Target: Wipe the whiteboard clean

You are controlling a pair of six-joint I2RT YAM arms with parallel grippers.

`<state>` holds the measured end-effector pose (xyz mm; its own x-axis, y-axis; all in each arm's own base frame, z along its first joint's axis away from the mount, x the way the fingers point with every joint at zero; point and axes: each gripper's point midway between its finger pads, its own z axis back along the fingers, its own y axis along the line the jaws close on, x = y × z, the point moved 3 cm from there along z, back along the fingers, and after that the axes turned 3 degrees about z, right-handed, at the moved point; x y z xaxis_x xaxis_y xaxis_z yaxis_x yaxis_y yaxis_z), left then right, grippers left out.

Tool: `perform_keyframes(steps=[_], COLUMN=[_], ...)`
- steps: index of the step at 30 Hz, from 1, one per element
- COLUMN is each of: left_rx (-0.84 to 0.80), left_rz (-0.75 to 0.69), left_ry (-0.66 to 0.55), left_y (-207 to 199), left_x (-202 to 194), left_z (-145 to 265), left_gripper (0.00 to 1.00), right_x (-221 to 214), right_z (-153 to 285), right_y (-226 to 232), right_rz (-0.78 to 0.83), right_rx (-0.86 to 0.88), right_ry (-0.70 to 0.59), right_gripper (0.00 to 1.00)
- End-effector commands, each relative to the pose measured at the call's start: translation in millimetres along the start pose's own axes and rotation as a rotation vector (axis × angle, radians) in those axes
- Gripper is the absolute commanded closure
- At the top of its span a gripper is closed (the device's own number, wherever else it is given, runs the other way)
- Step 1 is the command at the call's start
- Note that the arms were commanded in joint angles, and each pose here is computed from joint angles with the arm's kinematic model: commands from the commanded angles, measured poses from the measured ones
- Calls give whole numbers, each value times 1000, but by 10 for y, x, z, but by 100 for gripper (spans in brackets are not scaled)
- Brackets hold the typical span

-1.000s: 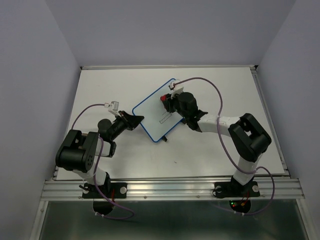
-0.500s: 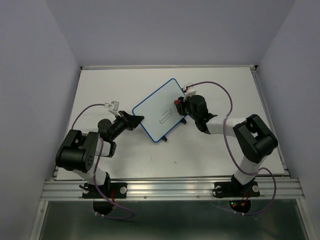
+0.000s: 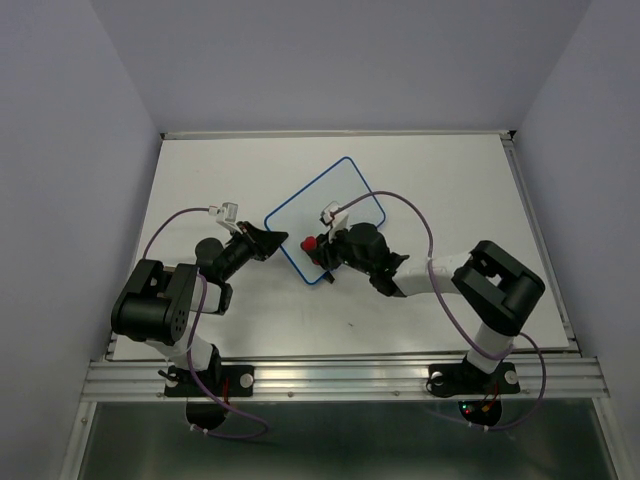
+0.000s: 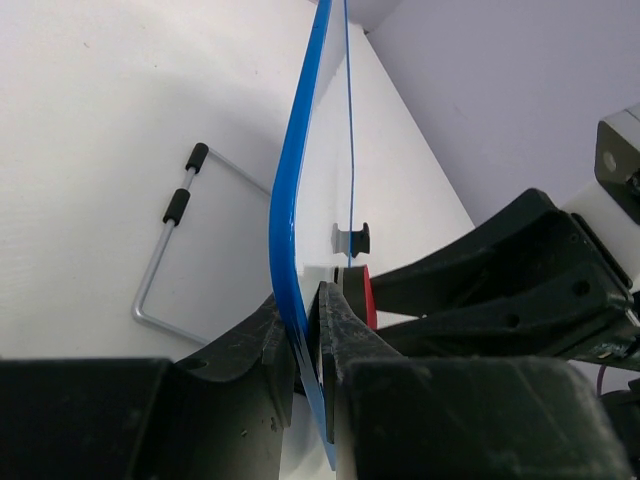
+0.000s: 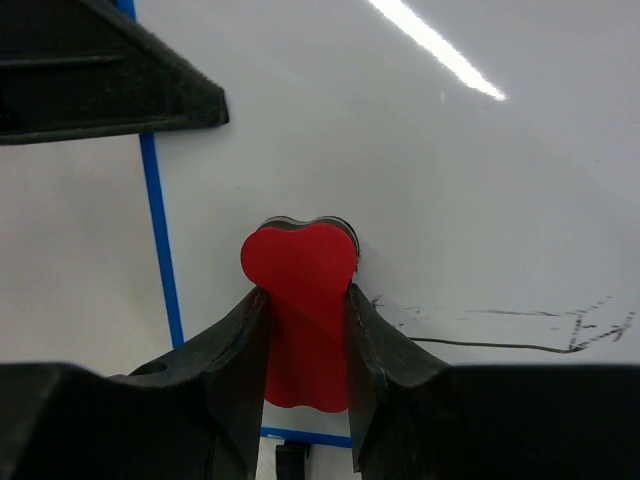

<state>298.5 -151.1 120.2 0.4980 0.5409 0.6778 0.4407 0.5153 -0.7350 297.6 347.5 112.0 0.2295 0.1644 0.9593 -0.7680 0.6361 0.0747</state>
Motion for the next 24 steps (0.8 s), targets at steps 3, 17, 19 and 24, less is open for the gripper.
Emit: perform_keyframes(steps=[3, 17, 19, 24], left_rx=[-76, -81, -80, -81], left_rz=[-179, -175, -175, -174], left_ry=[-91, -83, -82, -80], left_y=[-115, -115, -111, -108], left_x=[156, 145, 142, 142], left_z=[-5, -14, -14, -21], left_gripper=[100, 100, 100, 100], right_x=[-9, 87, 85, 72], right_z=[53, 355, 376, 343], right_y=[-15, -1456, -1510, -1408], right_rz=[-26, -147, -149, -124], right_rx=[-49, -468, -480, -375], right_ry=[-25, -95, -95, -92], right_gripper=[99, 99, 99, 99])
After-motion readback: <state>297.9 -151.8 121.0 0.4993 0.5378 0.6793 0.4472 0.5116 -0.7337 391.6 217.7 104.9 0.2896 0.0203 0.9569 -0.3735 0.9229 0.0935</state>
